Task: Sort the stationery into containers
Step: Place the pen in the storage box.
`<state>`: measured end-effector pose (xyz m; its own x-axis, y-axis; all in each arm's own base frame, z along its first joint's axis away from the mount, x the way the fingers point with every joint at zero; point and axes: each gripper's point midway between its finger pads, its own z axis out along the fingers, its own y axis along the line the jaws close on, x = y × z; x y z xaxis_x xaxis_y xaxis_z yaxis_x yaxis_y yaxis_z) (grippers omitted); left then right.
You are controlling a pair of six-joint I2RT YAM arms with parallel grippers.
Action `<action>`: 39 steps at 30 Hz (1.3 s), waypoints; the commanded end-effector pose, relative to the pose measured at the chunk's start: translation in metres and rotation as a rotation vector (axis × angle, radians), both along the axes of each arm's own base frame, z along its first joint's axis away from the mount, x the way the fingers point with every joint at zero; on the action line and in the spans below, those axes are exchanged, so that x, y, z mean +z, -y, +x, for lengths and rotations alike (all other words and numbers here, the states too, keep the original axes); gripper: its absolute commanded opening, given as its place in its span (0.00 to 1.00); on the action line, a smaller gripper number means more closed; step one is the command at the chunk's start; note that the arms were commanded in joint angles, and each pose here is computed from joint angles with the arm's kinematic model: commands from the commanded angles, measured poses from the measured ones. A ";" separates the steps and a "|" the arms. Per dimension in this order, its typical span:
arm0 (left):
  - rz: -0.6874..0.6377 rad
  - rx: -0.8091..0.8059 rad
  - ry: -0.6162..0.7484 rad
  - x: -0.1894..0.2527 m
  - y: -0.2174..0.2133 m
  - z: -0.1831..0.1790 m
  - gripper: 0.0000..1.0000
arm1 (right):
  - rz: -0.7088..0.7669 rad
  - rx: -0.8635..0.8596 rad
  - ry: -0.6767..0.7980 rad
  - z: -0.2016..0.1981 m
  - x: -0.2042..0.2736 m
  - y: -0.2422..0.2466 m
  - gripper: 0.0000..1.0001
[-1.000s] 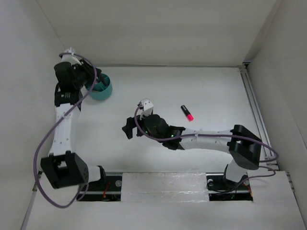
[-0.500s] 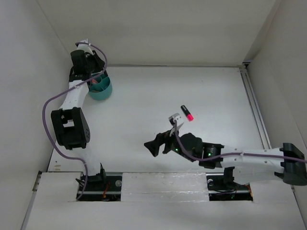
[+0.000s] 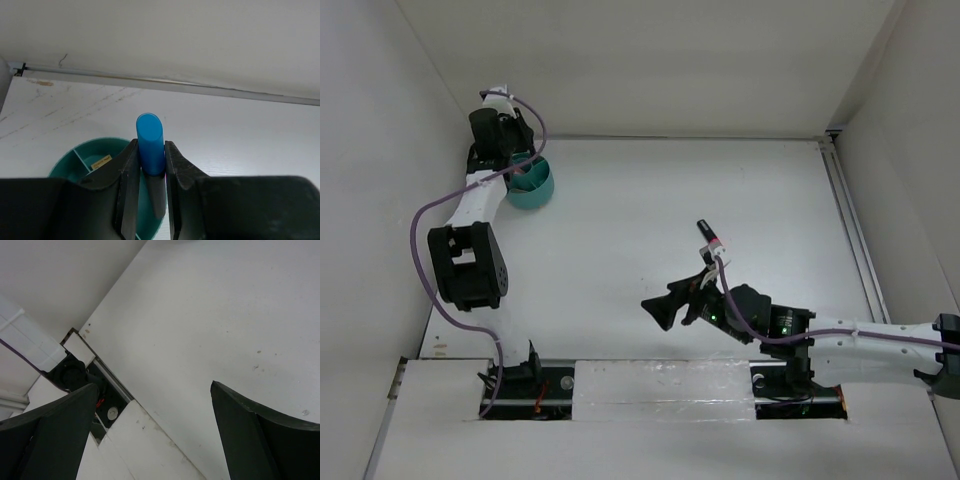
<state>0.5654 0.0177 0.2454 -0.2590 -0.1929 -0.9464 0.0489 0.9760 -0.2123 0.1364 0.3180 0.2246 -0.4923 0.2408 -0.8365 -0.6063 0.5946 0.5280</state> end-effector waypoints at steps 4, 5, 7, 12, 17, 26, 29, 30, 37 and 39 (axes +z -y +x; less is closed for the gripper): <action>0.056 0.059 -0.020 -0.028 -0.015 0.003 0.00 | 0.034 0.002 0.012 -0.003 0.008 0.002 1.00; 0.056 0.059 -0.021 -0.028 -0.015 0.003 0.00 | 0.034 0.002 0.012 -0.003 0.008 0.002 1.00; 0.053 0.047 -0.020 -0.028 -0.013 0.002 0.00 | 0.034 0.002 0.012 -0.003 0.006 0.004 1.00; 0.052 0.047 -0.031 -0.033 -0.013 0.001 0.00 | 0.037 0.002 0.013 -0.004 0.004 0.008 1.00; 0.048 0.037 -0.050 -0.042 -0.011 -0.003 0.06 | 0.047 0.012 0.015 -0.008 0.004 0.011 1.00; 0.043 0.018 -0.049 -0.045 -0.008 -0.003 0.06 | 0.063 0.001 0.012 -0.009 0.002 0.018 1.00; 0.034 -0.007 -0.057 -0.049 -0.003 -0.005 0.09 | 0.072 0.001 0.014 -0.009 0.005 0.019 1.00; 0.032 -0.016 -0.056 -0.048 -0.001 -0.005 0.11 | 0.072 0.001 0.014 -0.009 0.005 0.019 1.00; 0.038 -0.023 -0.064 -0.053 -0.001 -0.005 0.12 | 0.072 0.001 0.014 -0.009 0.005 0.021 1.00; 0.038 -0.023 -0.064 -0.053 -0.001 -0.005 0.16 | 0.083 0.001 0.017 -0.010 0.008 0.022 1.00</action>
